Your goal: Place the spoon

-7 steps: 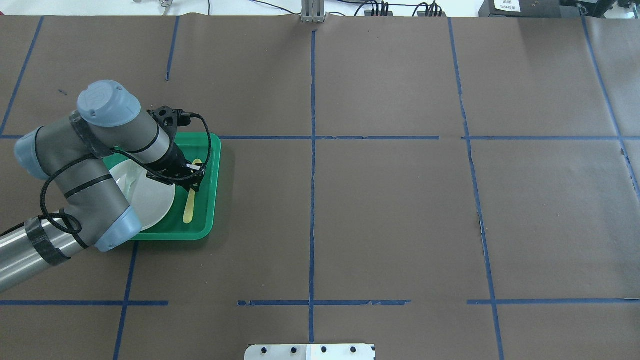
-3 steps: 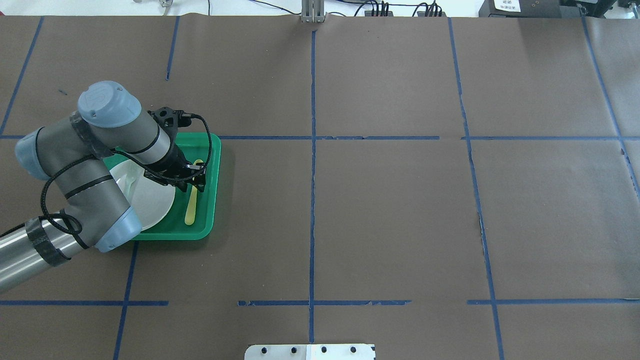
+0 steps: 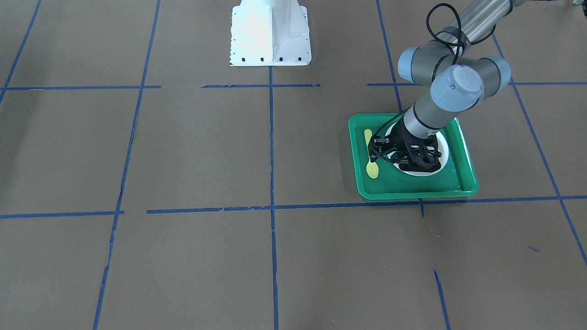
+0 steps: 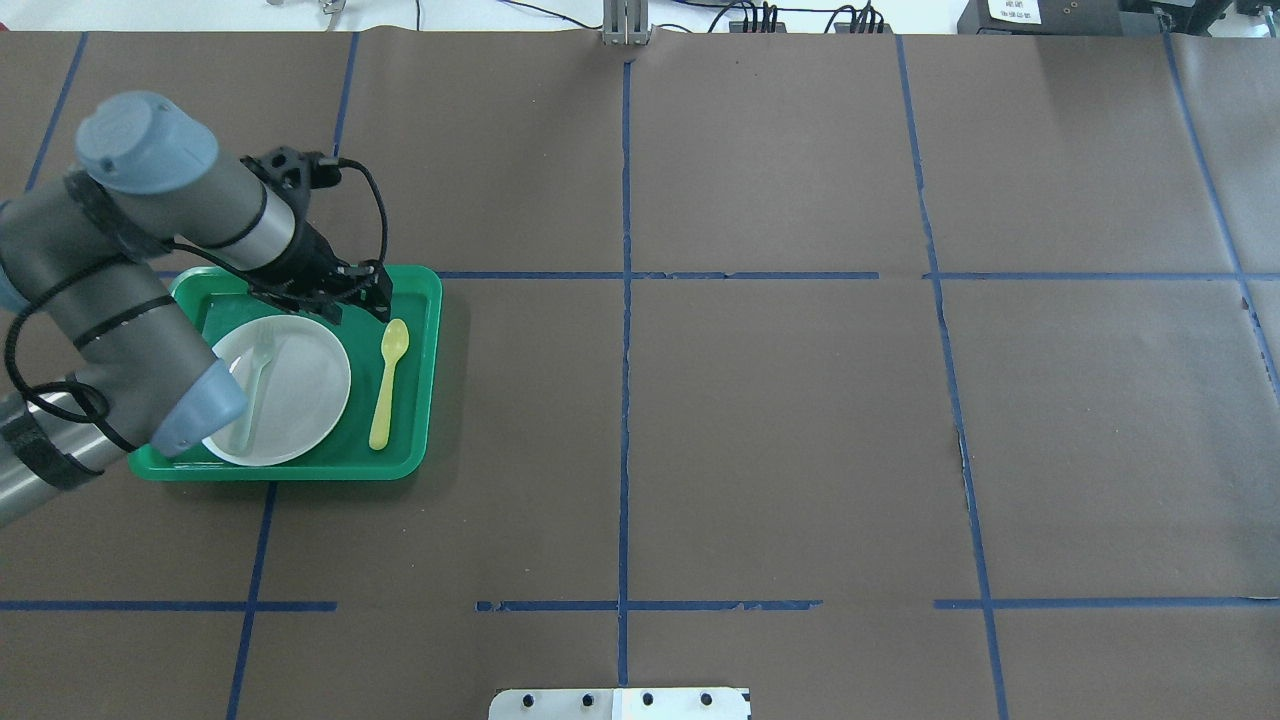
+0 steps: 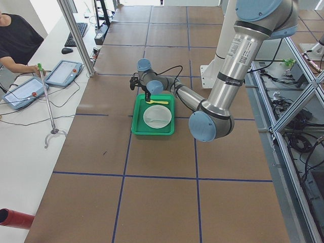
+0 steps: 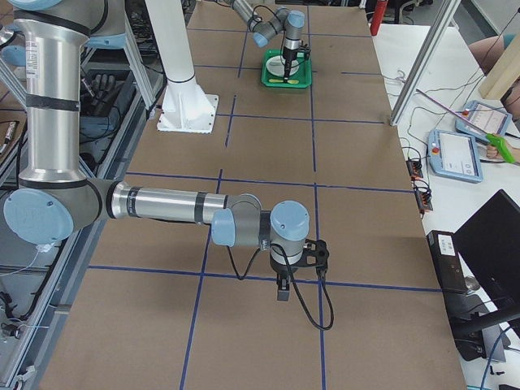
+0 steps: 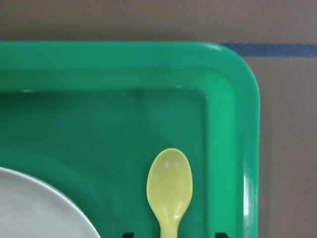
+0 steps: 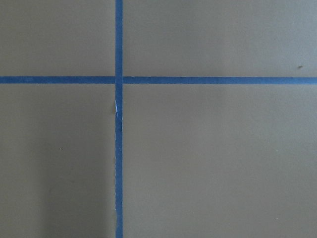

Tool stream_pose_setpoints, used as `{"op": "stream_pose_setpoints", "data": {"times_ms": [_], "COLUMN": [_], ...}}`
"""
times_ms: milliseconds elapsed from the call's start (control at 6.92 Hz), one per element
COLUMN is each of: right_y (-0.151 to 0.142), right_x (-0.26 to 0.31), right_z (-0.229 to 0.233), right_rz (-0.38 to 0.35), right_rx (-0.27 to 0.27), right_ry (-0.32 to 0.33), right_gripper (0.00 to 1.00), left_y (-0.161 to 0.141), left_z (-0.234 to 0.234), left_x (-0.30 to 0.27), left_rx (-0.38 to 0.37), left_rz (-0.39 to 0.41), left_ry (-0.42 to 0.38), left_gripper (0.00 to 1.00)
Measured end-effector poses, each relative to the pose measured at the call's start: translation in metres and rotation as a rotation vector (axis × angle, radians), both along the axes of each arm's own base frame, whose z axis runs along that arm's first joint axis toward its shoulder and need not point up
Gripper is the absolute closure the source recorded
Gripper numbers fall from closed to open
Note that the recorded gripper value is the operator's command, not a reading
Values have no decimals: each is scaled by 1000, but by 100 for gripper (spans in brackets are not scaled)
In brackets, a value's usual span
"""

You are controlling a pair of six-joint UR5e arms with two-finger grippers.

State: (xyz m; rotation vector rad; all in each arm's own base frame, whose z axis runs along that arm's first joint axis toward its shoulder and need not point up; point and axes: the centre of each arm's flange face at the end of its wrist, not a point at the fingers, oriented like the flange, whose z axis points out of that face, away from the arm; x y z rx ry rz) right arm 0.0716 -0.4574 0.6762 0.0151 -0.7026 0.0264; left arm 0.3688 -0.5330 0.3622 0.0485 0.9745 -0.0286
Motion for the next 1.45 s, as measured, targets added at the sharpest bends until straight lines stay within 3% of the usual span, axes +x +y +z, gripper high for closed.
{"op": "stream_pose_setpoints", "data": {"times_ms": [289,434,723,1012,1157,1446], "right_y": [0,0,0,0,0,0], "right_x": [0,0,0,0,0,0], "right_z": [0,0,0,0,0,0], "right_rz": [0,0,0,0,0,0], "right_rx": [0,0,0,0,0,0], "right_ry": [0,0,0,0,0,0], "right_gripper": [0,0,0,0,0,0], "left_y": [-34,-36,-26,-27,-27,-20], "left_z": [1,24,95,149,176,236], "left_x": [-88,-137,-228,-318,-374,-447], "left_rx": [60,106,187,236,242,210], "left_rz": [-103,-117,-78,12,29,62], "left_ry": [-2,-31,-142,-266,-302,-290], "left_gripper": [1,1,0,0,0,0]}}
